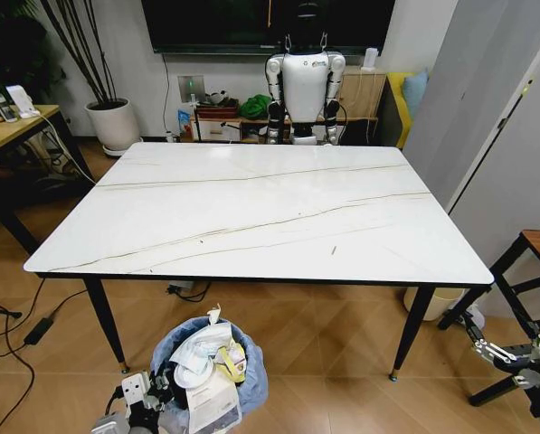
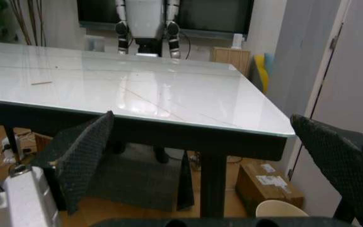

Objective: Pick up the trash bin and place the trash from the table into it.

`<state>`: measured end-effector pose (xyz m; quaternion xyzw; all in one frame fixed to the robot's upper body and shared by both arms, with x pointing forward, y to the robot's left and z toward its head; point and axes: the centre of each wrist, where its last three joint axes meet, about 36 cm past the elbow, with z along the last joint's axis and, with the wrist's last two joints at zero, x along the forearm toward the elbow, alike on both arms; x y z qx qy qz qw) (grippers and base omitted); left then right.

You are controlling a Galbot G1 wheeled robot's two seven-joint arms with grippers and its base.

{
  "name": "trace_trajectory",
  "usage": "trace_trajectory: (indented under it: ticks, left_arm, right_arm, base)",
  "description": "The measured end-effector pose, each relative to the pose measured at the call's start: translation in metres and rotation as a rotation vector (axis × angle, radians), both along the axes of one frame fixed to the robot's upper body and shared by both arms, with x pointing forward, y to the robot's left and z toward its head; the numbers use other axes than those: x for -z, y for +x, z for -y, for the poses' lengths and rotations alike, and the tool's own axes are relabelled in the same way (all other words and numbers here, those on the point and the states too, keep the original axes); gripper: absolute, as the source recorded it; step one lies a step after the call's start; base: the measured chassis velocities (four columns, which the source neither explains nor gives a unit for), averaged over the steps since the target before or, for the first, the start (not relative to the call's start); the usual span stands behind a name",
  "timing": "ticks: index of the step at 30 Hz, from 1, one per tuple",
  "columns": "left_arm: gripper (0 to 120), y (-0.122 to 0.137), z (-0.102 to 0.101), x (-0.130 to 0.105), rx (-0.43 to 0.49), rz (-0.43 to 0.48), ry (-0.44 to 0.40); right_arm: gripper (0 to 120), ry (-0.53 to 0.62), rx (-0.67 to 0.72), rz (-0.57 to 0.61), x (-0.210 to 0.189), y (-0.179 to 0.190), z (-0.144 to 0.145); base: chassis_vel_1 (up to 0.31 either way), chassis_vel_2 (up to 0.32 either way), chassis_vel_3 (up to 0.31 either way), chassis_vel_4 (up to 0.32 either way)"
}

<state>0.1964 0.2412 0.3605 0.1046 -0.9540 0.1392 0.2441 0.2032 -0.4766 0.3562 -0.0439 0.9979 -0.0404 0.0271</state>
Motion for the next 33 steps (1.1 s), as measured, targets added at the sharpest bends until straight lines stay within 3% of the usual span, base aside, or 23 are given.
trace_trajectory:
  ticks: [33]
  left_arm:
    - [0,0.0040,0.0013,0.0058,0.001,-0.007,-0.008]
  right_arm:
    - [100,0.000,0.000,0.000,0.0000,0.0000,0.0000]
  base:
    - [0.000,0.000,0.000,0.000]
